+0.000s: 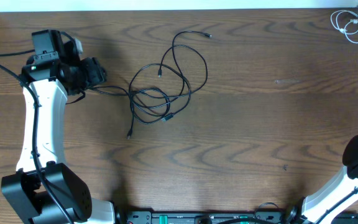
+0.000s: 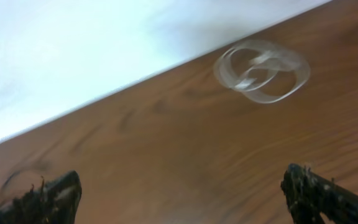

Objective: Untangle cables
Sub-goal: 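Move the left gripper forward over the black cable bundle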

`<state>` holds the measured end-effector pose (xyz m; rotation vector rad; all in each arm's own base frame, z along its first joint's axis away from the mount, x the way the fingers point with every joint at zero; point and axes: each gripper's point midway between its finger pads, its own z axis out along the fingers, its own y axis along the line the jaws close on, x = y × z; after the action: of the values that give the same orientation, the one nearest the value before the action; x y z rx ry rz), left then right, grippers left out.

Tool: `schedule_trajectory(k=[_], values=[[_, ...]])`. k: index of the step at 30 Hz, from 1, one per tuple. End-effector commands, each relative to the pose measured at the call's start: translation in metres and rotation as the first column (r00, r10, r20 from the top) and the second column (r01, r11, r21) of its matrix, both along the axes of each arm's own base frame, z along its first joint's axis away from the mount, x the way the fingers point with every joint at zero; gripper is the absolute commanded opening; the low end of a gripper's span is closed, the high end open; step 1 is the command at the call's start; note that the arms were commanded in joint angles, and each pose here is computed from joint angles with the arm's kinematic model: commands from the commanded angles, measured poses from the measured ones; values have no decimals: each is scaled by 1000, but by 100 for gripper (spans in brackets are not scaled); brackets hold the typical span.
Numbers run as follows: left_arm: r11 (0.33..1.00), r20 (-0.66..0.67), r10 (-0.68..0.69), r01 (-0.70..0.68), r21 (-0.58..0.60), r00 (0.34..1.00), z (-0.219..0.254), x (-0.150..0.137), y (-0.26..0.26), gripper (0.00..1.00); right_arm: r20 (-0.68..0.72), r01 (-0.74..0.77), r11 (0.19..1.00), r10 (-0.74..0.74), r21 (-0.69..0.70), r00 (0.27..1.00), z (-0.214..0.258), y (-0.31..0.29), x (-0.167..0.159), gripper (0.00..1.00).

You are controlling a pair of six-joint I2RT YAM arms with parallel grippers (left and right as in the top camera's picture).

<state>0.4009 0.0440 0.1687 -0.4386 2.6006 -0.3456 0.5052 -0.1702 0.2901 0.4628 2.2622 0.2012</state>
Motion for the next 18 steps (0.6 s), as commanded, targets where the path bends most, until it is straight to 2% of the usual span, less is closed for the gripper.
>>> schedule_trajectory(k=[1, 4, 7, 10, 18], values=[[987, 122, -146, 152, -42, 982, 33, 6, -24, 64, -23, -211, 967, 217, 144, 976, -16, 61, 1, 98], [976, 188, -207, 217, -34, 960, 56, 3, -44, 64, -76, -320, 936, 333, 147, 940, -27, 101, -6, 94], [961, 220, -267, 276, -12, 938, 69, -2, -66, 64, -98, -409, 903, 422, 131, 901, -32, 134, -8, 95], [946, 231, -315, 323, 0, 921, 74, -5, -87, 64, -141, -430, 897, 441, 102, 886, -38, 153, -9, 99], [925, 187, -379, 379, 35, 906, 61, -8, -118, 64, -177, -465, 882, 471, 78, 864, -44, 181, -10, 99]])
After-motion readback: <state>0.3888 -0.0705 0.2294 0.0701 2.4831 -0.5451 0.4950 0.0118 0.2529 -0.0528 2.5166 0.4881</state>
